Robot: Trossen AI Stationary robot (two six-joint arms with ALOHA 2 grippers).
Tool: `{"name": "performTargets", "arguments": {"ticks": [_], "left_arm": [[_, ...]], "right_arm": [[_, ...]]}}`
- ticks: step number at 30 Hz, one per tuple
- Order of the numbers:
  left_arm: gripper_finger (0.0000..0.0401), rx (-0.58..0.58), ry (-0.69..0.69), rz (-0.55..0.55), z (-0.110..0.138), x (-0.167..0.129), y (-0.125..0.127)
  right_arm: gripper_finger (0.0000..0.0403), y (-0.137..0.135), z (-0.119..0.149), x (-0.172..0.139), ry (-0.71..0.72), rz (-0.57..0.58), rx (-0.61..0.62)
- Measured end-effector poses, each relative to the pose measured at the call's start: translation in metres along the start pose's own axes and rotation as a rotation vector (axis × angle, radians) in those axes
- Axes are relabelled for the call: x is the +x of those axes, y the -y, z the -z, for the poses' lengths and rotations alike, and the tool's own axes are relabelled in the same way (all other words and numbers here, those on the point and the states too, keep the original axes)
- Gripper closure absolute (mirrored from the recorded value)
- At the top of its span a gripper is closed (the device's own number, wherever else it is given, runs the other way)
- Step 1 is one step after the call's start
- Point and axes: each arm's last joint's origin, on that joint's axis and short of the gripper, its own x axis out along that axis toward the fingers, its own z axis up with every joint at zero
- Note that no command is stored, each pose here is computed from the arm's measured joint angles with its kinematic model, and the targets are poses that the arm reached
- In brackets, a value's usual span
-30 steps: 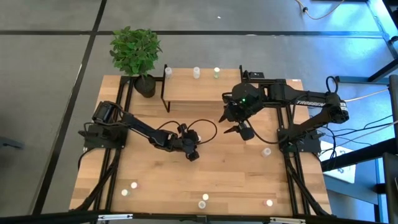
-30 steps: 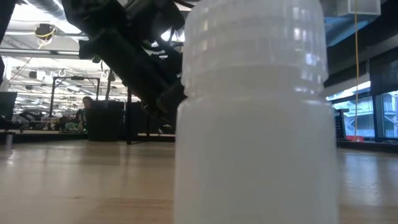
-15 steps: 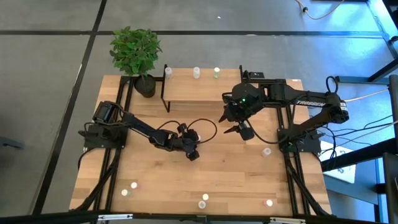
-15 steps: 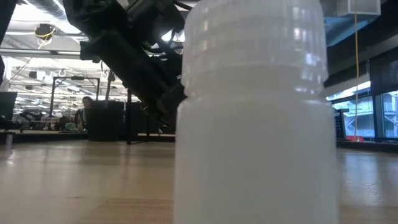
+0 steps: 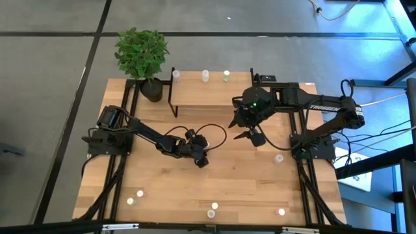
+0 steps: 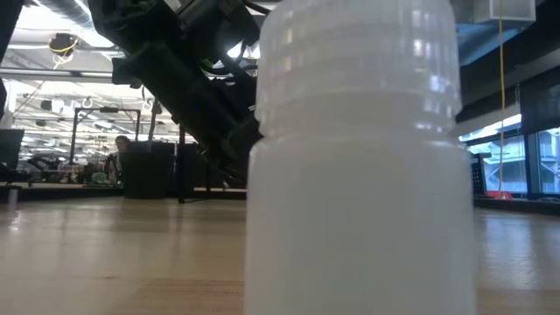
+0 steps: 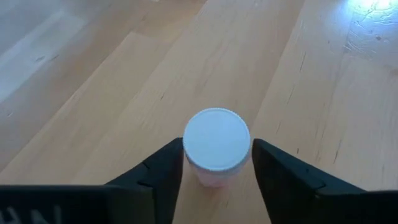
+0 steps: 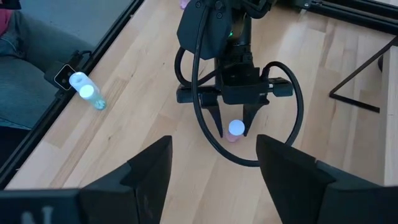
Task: Pick and place medicine bottles onto shelf by color
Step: Put the top left pink pill bottle on the shelf
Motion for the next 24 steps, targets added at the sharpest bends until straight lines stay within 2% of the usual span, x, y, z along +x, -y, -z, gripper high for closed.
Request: {"name": "performTargets", "arguments": {"ticks": [7, 11, 24], "left_arm": [[0.0153, 0.003, -0.004, -0.004, 0.001, 0.000, 0.000], [0.0126, 0.004, -0.002, -0.043, 0.002, 0.000, -0.002], [0.0118, 0.016, 0.028, -0.046, 0.006, -0.014, 0.012]], "right_arm": [[0.0167, 0.000, 0.000, 0.000, 0.000, 0.000, 0.000], [0.0167, 0.000, 0.000, 0.000, 0.000, 0.000, 0.000], [0.0167, 0.000, 0.000, 0.000, 0.000, 0.000, 0.000]]}}
